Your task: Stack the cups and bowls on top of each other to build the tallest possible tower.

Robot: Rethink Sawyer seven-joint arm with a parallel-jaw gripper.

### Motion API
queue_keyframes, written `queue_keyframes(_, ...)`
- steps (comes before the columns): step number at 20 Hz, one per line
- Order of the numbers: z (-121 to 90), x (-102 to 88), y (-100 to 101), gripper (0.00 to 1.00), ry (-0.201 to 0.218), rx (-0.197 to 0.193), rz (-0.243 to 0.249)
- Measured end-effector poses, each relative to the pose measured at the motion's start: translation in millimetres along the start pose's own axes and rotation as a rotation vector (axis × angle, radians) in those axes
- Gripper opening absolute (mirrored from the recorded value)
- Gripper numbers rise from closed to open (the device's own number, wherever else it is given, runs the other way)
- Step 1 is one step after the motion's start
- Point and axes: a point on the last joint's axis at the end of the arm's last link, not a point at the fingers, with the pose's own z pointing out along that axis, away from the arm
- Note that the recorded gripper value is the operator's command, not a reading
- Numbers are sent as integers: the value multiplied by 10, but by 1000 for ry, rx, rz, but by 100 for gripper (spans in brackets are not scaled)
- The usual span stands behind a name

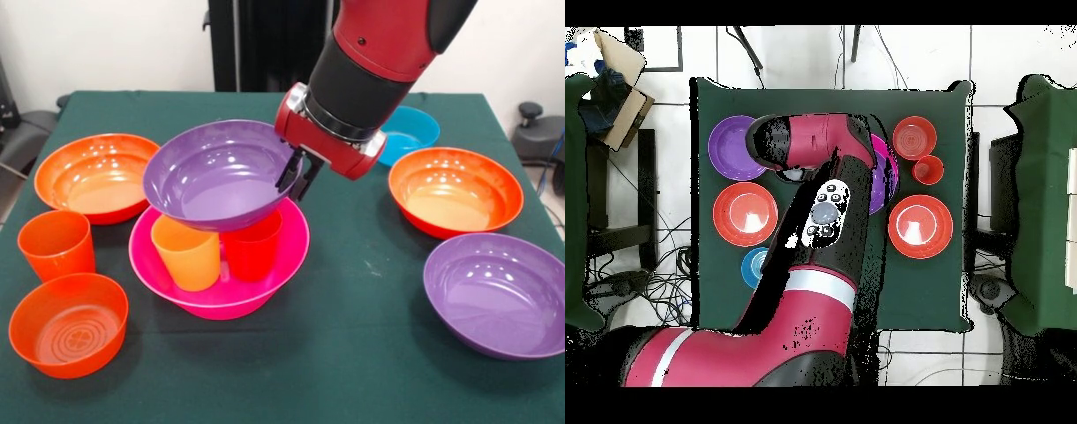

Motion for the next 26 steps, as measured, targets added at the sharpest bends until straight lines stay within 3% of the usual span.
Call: queue_keyframes(26, 71, 5, 7, 0, -6, 18, -18)
